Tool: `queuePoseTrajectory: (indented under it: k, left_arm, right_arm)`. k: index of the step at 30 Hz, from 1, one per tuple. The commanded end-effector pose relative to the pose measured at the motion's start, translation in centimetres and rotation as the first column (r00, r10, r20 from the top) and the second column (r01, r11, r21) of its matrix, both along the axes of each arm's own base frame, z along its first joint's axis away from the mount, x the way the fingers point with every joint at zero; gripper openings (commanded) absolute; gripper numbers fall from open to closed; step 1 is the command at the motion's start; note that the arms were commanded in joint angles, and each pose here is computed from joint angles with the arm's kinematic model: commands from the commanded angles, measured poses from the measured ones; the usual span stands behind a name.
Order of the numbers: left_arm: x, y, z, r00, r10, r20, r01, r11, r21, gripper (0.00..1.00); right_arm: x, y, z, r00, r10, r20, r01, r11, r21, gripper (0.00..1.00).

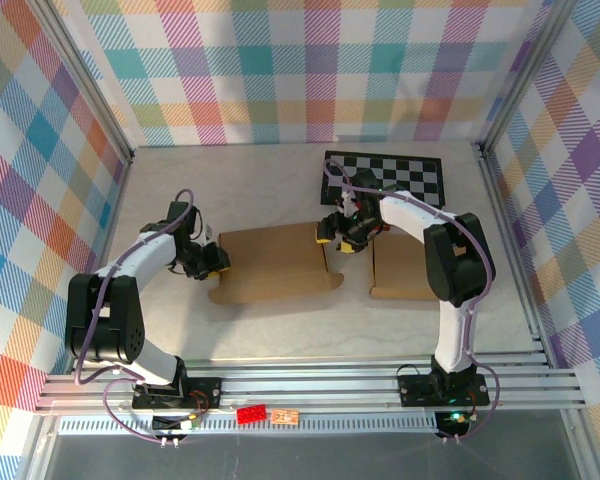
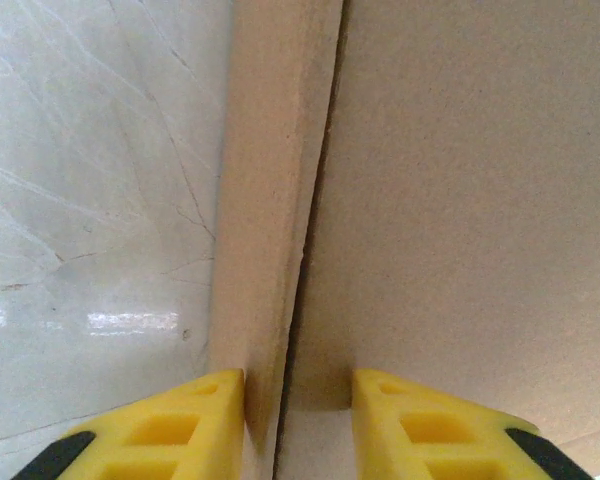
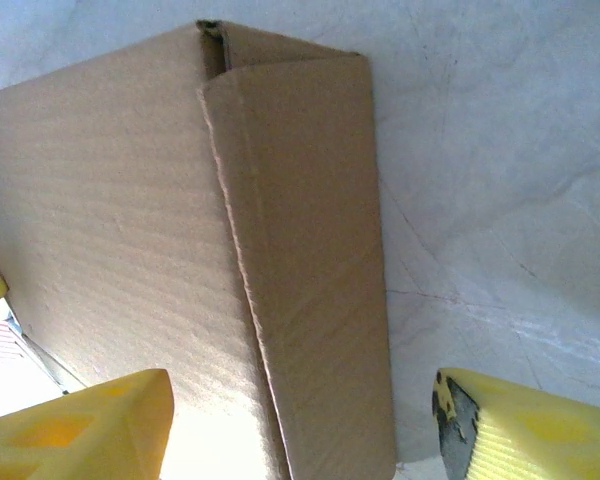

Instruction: Fold the paper box

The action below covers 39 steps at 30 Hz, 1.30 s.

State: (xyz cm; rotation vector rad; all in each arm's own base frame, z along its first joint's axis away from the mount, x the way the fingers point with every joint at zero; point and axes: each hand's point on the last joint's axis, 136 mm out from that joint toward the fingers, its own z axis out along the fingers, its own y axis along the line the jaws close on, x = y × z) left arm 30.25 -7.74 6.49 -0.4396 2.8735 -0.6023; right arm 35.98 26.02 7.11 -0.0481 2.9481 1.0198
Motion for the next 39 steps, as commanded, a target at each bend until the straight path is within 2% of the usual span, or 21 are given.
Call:
queuePoseTrajectory:
  k: [1,3,8,16,23,32,39]
  left_arm:
    - [-0.5,0.4,-0.9,1.000,-0.004,-0.017,0.004,1.000,-0.003,0.23]
    - [-0.5,0.6,-1.1,1.000,0.002,-0.020,-0.002,1.000,0.001,0.15]
    - [-0.8,1.2,-1.5,0.999,0.014,-0.029,-0.014,1.000,0.015,0.12]
    - [-1.3,2.3,-2.0,0.997,0.066,-0.034,-0.066,0.998,-0.007,0.00]
    - [-1.5,3.1,-2.5,0.993,0.109,-0.055,-0.113,0.990,-0.085,0.00]
    - [-1.9,4.0,-3.2,0.988,0.124,-0.089,-0.129,0.990,-0.062,0.00]
    - [-3.3,5.5,-4.5,0.973,0.169,-0.158,-0.175,0.984,-0.026,0.00]
  right_arm:
    - [-0.2,0.4,-0.2,0.999,0.033,0.010,-0.033,0.999,0.028,0.74]
    - [-0.2,0.6,-0.4,0.999,0.041,-0.003,-0.041,0.998,0.040,0.78]
    - [-0.4,1.0,-0.8,0.998,0.059,-0.025,-0.057,0.996,0.063,0.82]
    - [-0.4,1.6,-1.1,0.997,0.072,-0.027,-0.069,0.992,0.102,0.88]
    - [0.3,2.6,-0.5,0.997,0.077,-0.006,-0.075,0.982,0.171,0.96]
    - [1.4,4.5,-0.5,0.995,0.099,-0.029,-0.088,0.959,0.268,0.95]
    - [2.5,5.6,-0.5,0.994,0.108,-0.029,-0.094,0.945,0.314,0.95]
